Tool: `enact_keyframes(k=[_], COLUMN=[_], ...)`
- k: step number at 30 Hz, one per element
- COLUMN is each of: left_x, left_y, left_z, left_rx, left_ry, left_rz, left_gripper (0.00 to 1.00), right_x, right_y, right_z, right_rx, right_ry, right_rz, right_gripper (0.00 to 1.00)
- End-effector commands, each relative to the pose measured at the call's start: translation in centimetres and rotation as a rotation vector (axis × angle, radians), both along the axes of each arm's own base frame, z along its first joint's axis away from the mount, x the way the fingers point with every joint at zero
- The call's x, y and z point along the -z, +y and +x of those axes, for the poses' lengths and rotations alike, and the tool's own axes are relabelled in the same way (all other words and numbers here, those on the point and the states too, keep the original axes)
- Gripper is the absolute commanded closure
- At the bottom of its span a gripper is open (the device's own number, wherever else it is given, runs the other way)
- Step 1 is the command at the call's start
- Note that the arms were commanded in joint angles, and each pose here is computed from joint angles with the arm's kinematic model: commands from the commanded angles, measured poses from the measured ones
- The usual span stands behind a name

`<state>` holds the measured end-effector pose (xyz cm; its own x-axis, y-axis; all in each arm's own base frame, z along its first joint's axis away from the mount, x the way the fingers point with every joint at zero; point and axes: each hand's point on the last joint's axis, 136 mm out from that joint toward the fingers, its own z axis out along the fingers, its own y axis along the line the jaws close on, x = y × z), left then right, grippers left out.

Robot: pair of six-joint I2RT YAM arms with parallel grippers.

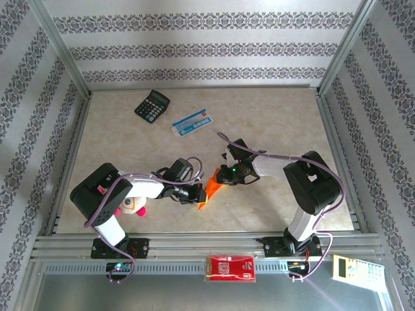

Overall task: Fold a paper plane with a square sheet of paper (pick it up from the middle)
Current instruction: Fold the wing for the fifth time at the center of the table.

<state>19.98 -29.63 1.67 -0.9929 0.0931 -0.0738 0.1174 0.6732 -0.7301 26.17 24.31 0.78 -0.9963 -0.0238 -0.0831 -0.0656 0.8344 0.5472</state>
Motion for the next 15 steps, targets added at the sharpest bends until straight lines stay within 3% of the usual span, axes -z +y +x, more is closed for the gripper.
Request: enact_keyframes(k=[1,5,11,15], left_x=[2.6,3.4,4.6,5.0], left_y=[2.1,3.3,4.4,4.6], left_z=[-1.5,-2.3,-3.3,-3.5], left_rx=[-0.003,-0.012,-0.039,-0.049], left_ry=[0.057,0.072,0.109,0.115], left_rz=[0.086,0.131,0.166,0.165], left_gripper=[1.00,1.00,1.00,1.00], right_x=[5.0,3.6,-1.9,-4.7], right_y=[-5.3,-4.5,-2.0,-0.4], right_z=[-2.4,-1.4,0.9,0.1], right_rx=[0.062,0.050,0.010,-0.002], right_ry=[0.108,0.075,-0.038,-0.068], right_rz=[-0.260,-0.227,-0.098,0.003], right_gripper=[0.83,0.81,0.76,0.76])
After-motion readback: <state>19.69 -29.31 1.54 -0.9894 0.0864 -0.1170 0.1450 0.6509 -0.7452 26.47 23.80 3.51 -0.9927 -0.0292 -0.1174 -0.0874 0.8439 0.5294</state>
